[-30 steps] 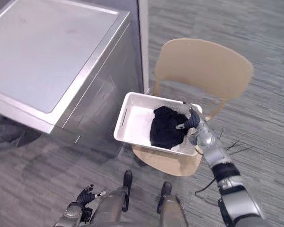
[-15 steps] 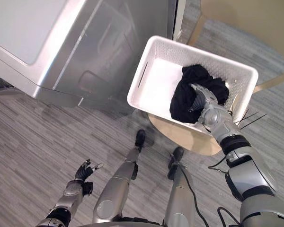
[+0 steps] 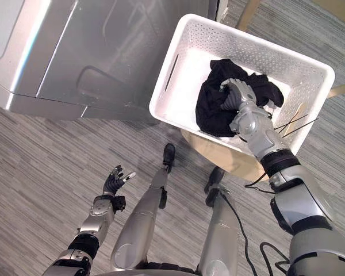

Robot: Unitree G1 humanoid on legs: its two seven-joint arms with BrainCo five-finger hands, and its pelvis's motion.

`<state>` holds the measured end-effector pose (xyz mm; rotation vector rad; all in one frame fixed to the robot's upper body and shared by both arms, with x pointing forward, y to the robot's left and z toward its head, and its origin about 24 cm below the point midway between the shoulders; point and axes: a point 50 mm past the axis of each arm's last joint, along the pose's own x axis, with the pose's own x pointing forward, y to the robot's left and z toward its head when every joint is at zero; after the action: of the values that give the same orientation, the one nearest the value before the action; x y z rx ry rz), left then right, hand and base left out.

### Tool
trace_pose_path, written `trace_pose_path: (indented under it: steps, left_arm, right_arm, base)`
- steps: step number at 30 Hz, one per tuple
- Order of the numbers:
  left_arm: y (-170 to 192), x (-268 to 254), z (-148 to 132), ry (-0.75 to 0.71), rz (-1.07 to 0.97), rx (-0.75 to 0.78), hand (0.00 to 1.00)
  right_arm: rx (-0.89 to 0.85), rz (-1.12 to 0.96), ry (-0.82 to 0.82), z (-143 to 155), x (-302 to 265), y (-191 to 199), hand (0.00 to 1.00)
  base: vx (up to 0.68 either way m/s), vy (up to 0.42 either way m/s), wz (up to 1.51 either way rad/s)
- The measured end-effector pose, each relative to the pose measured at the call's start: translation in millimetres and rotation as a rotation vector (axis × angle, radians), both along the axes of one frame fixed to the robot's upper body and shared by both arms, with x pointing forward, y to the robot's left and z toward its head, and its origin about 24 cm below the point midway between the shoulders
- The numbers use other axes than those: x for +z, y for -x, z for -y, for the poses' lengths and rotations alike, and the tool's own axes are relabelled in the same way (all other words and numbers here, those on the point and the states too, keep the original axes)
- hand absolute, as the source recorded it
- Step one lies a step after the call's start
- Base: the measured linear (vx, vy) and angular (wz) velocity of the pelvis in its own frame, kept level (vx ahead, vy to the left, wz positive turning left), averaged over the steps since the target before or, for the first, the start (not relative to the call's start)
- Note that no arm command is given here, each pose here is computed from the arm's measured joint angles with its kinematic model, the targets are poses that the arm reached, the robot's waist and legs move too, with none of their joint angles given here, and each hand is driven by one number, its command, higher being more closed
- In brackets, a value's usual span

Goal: Pick up the laundry basket with both hands and put the clothes into the washing machine.

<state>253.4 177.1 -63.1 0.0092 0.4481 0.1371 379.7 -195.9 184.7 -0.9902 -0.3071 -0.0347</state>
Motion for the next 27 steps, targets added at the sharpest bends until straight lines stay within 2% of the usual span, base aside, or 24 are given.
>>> trace_pose_path:
  steps: [2, 6, 12, 14, 21, 24, 27]
  left_arm:
    - [5.5, -4.5, -0.7, 0.001, -0.022, 0.002, 0.0]
    - [20.3, -15.7, -3.1, -0.019, -0.075, -0.022, 0.0]
    - [69.0, -51.2, -22.3, -0.071, -0.298, -0.026, 0.0]
    - [76.9, -55.6, -23.6, -0.072, -0.327, -0.024, 0.0]
    - [110.8, -69.2, -35.4, -0.048, -0.427, 0.051, 0.0]
    - [122.8, -72.5, -39.1, -0.047, -0.456, 0.07, 0.0]
    - [120.3, -71.3, -34.9, -0.031, -0.44, 0.062, 0.0]
  right_arm:
    - [0.024, 0.03, -0.05, -2.0, 3.1, 6.8, 1.0]
    - [0.052, 0.141, -0.262, 2.3, 17.7, 22.2, 1.0]
    - [-0.054, 0.106, -0.659, 24.9, -29.6, 45.2, 1.0]
    - [-0.057, 0.113, -0.74, 25.3, -38.4, 53.8, 1.0]
    - [-0.045, 0.063, -1.121, 0.1, -87.5, 92.4, 1.0]
    - [0.01, 0.051, -1.188, -14.7, -89.1, 98.4, 1.0]
    - [0.037, 0.042, -1.223, -21.8, -92.7, 104.4, 1.0]
  base:
    - [0.04, -0.043, 0.02]
    - [-0.01, -0.037, -0.03]
    - [0.02, -0.024, -0.08]
    - [0.1, -0.01, -0.02]
    - [0.07, -0.016, -0.22]
    - [0.0, -0.002, -0.6]
    - [-0.05, 0.001, -0.14]
